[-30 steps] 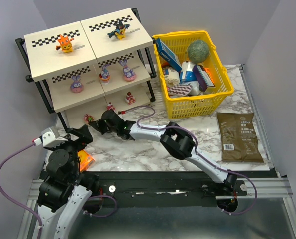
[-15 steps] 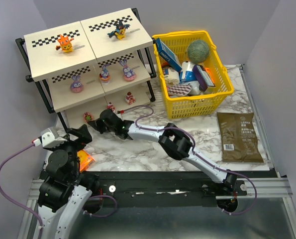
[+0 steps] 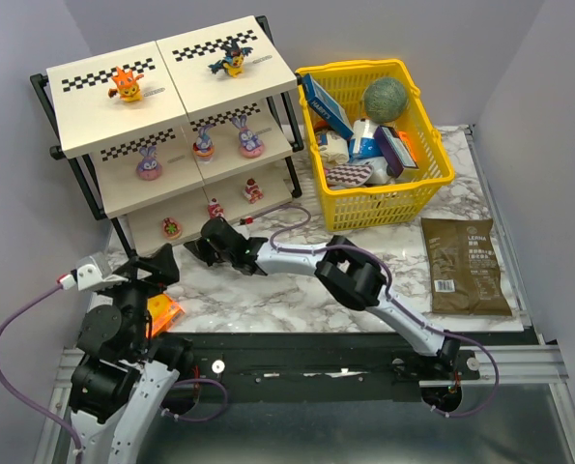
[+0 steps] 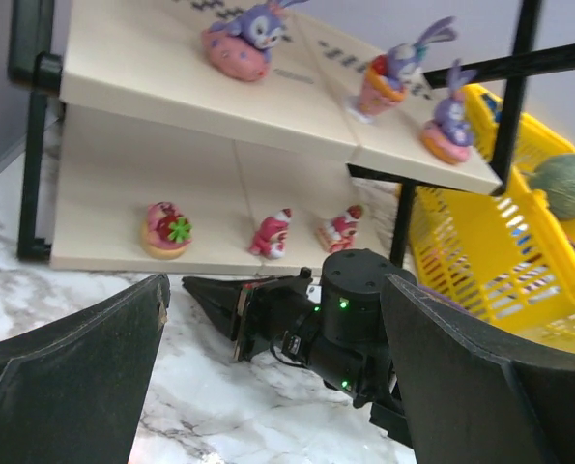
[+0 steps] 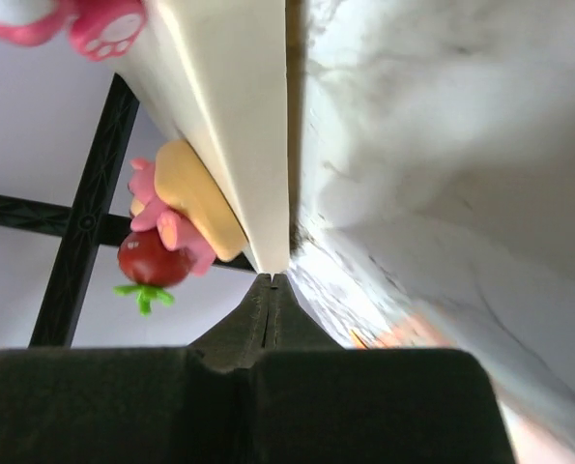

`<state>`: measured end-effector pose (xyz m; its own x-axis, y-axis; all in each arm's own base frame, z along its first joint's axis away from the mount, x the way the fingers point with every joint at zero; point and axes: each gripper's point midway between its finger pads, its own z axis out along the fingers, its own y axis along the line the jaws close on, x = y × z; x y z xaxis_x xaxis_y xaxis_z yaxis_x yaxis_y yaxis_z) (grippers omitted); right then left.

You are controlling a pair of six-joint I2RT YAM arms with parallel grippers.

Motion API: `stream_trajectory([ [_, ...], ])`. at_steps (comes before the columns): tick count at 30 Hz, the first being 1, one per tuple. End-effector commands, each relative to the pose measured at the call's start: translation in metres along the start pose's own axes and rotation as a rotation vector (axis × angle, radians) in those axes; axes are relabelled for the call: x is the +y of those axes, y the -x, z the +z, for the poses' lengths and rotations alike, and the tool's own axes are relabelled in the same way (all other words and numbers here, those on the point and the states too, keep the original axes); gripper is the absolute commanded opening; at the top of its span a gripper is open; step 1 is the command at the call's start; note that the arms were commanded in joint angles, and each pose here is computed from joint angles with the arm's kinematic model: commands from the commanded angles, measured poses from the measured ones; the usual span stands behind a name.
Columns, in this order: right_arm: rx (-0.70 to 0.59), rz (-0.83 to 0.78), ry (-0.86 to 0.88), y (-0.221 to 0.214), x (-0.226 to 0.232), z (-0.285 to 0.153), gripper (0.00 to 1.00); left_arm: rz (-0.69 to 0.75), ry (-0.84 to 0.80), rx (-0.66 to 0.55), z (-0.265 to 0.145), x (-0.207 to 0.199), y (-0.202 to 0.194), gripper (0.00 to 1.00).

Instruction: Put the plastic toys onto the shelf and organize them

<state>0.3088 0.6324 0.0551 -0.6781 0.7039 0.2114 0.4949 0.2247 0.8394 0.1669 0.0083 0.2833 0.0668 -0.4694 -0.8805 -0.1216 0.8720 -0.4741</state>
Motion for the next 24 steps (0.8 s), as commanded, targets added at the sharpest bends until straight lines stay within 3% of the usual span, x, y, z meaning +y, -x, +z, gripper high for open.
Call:
stream_trajectory([
  [1, -0.084, -0.060, 0.033, 0.009, 0.019, -0.031, 0.01, 0.014, -0.180, -0.022, -0.013, -0.029, 0.012, 0.99],
  [6, -0.136, -0.109, 0.040, 0.023, 0.017, -0.058, 0.01, 0.032, -0.267, 0.016, -0.016, -0.048, 0.012, 0.99],
  [12, -0.242, -0.235, 0.004, 0.054, 0.009, -0.107, 0.05, 0.082, -0.246, 0.069, -0.009, -0.047, 0.004, 0.99],
  [14, -0.270, -0.297, 0.021, 0.061, 0.020, -0.127, 0.14, 0.087, -0.195, 0.087, -0.004, -0.040, 0.000, 0.99],
  [15, -0.287, -0.341, -0.016, 0.069, 0.004, -0.135, 0.18, 0.074, -0.176, 0.096, -0.003, -0.038, -0.001, 0.99],
  [17, -0.323, -0.426, -0.049, 0.083, -0.008, -0.150, 0.32, 0.082, -0.153, 0.138, -0.001, -0.035, -0.009, 0.99],
  [19, -0.366, -0.526, -0.080, 0.103, -0.022, -0.179, 0.60, 0.064, -0.119, 0.146, 0.000, -0.032, -0.007, 0.99],
  [22, -0.402, -0.642, -0.098, 0.124, -0.035, -0.220, 0.84, 0.068, -0.093, 0.150, 0.002, -0.029, -0.006, 0.99],
  [24, -0.400, -0.718, -0.076, 0.129, -0.034, -0.237, 0.91, 0.057, -0.096, 0.143, 0.002, -0.031, -0.004, 0.99],
])
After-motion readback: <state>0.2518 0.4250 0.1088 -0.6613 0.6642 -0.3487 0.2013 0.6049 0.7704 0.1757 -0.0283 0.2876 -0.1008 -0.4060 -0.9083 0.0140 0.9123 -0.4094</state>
